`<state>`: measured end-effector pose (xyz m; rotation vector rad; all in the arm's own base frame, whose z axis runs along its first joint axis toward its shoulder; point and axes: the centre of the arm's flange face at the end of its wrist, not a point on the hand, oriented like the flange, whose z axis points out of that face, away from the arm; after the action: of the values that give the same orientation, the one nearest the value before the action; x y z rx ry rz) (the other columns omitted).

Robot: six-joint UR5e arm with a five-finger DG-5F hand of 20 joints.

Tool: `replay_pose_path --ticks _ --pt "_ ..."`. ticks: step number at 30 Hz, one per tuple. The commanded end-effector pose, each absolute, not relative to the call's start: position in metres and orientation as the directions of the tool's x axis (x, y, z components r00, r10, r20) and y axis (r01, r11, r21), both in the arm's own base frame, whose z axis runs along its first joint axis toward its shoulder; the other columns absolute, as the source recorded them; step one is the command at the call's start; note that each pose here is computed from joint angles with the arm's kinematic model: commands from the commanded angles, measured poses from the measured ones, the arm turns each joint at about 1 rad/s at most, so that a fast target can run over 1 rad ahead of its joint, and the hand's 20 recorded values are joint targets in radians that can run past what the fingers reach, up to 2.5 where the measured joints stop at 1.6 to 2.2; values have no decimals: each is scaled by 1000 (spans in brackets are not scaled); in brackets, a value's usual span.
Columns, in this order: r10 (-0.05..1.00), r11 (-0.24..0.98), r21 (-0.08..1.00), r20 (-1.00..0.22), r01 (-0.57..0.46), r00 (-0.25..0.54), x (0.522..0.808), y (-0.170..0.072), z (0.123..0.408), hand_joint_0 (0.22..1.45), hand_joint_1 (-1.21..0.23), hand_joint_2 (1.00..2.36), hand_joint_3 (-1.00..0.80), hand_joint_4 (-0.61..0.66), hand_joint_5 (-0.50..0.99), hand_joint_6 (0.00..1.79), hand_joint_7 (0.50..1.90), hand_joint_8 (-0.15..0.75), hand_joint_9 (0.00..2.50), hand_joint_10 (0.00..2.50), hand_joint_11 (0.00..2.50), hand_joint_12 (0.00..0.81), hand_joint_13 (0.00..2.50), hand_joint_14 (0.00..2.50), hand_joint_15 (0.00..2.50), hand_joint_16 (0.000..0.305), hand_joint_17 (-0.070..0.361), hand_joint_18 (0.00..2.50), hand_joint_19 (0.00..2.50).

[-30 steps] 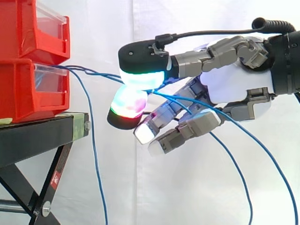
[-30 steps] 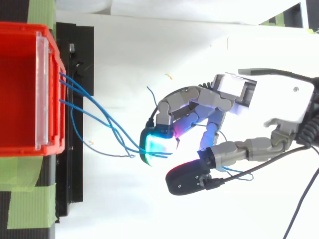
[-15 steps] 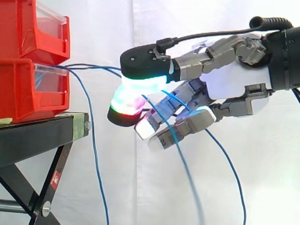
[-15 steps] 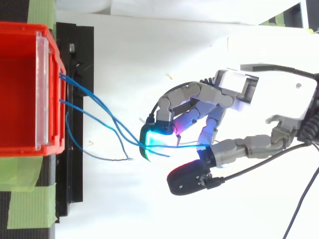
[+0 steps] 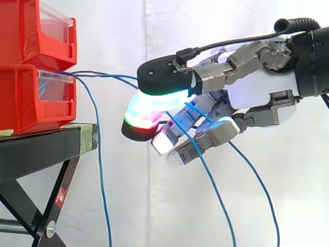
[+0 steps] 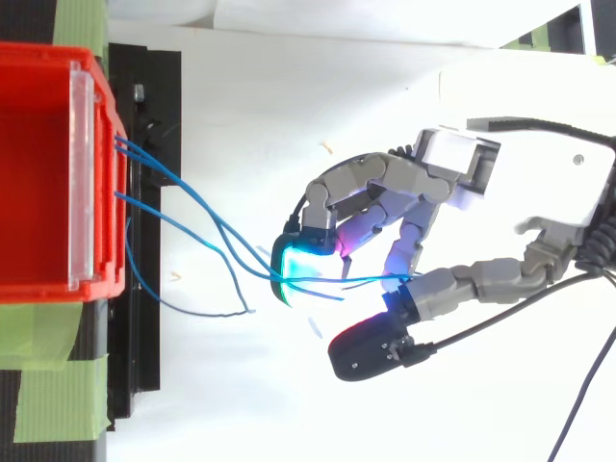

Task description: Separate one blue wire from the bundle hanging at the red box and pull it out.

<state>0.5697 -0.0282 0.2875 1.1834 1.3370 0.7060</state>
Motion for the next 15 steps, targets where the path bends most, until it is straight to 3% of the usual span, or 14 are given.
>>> replay_pose_path --ticks 1,9,15 --pt "921 311 920 -354 239 164 569 -29 287 657 -716 1000 -500 175 -214 782 982 321 867 19 718 326 1471 19 1322 50 112 506 341" --pt "914 328 913 -372 244 162 569 -30 287 602 -498 1000 -500 188 -205 758 1012 344 898 19 717 334 1473 17 1321 52 117 519 363" --pt "911 335 910 -379 246 161 569 -30 287 641 -506 1003 -471 192 -200 749 1029 352 914 20 703 325 1472 18 1316 53 118 527 374"
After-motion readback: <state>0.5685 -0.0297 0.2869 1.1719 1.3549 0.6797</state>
